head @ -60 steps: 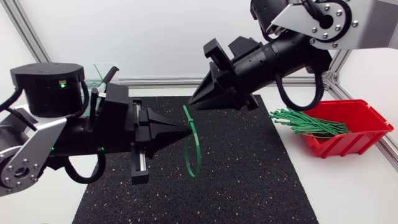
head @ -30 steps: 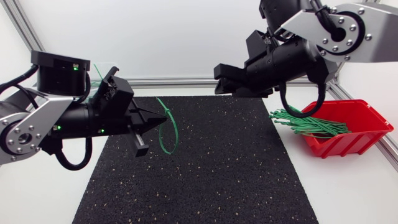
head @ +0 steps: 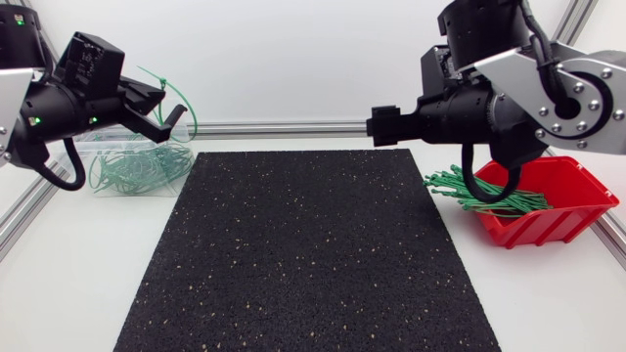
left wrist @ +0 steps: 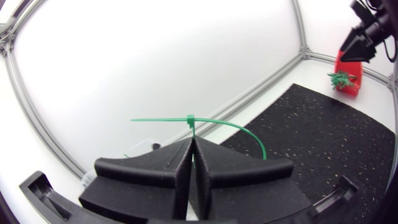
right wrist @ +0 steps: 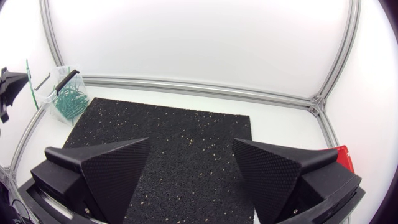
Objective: Take a green cable tie from the red box, thread the tail through the head to close it, then place it in the transparent bin on the left.
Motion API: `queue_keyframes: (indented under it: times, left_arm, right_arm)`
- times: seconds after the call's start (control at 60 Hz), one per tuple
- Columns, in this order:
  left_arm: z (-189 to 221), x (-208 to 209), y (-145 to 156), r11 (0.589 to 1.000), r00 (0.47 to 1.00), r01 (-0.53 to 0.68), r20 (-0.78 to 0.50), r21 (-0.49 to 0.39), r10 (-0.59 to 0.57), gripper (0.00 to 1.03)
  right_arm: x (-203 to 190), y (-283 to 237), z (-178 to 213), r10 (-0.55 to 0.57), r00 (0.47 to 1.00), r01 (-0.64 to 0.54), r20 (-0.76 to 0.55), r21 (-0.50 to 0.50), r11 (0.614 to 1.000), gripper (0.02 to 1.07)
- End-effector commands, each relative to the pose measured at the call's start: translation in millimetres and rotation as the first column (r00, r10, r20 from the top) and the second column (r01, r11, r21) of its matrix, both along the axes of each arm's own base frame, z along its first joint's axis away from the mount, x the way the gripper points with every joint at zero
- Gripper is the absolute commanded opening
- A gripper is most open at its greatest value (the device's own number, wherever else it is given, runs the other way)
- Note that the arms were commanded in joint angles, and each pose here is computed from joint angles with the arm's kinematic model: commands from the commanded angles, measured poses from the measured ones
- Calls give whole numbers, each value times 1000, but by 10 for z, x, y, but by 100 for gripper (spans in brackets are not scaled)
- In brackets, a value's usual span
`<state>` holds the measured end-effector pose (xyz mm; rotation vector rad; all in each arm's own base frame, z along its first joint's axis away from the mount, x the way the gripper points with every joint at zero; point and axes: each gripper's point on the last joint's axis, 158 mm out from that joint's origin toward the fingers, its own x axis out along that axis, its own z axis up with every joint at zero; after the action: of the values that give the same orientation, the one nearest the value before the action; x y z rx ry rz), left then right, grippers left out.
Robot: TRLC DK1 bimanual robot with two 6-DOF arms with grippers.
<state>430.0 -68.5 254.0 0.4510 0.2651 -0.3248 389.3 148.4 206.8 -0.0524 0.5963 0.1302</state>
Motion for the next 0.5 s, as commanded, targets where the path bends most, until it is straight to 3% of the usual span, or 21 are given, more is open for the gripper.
queue_keyframes:
  times: [0.0, 0.183, 0.367, 0.483]
  left_arm:
    - [158, 254, 326, 996, 995, -88, 35, -1, 88, 3]
    - [365, 765, 1185, 957, 956, -284, 66, -51, 287, 3]
    - [423, 1052, 1694, 919, 914, -391, 92, -50, 394, 4]
    - [201, 1264, 1964, 890, 890, -455, -5, -17, 455, 4]
  right_arm:
    - [-3, -112, 75, -13, 999, 15, 47, -32, 999, 102]
    - [-4, -333, 232, -61, 994, 63, 91, -23, 998, 102]
    - [-66, -417, 340, -69, 990, 73, 123, -30, 997, 102]
    - [-101, -446, 357, -72, 989, 77, 127, -31, 997, 102]
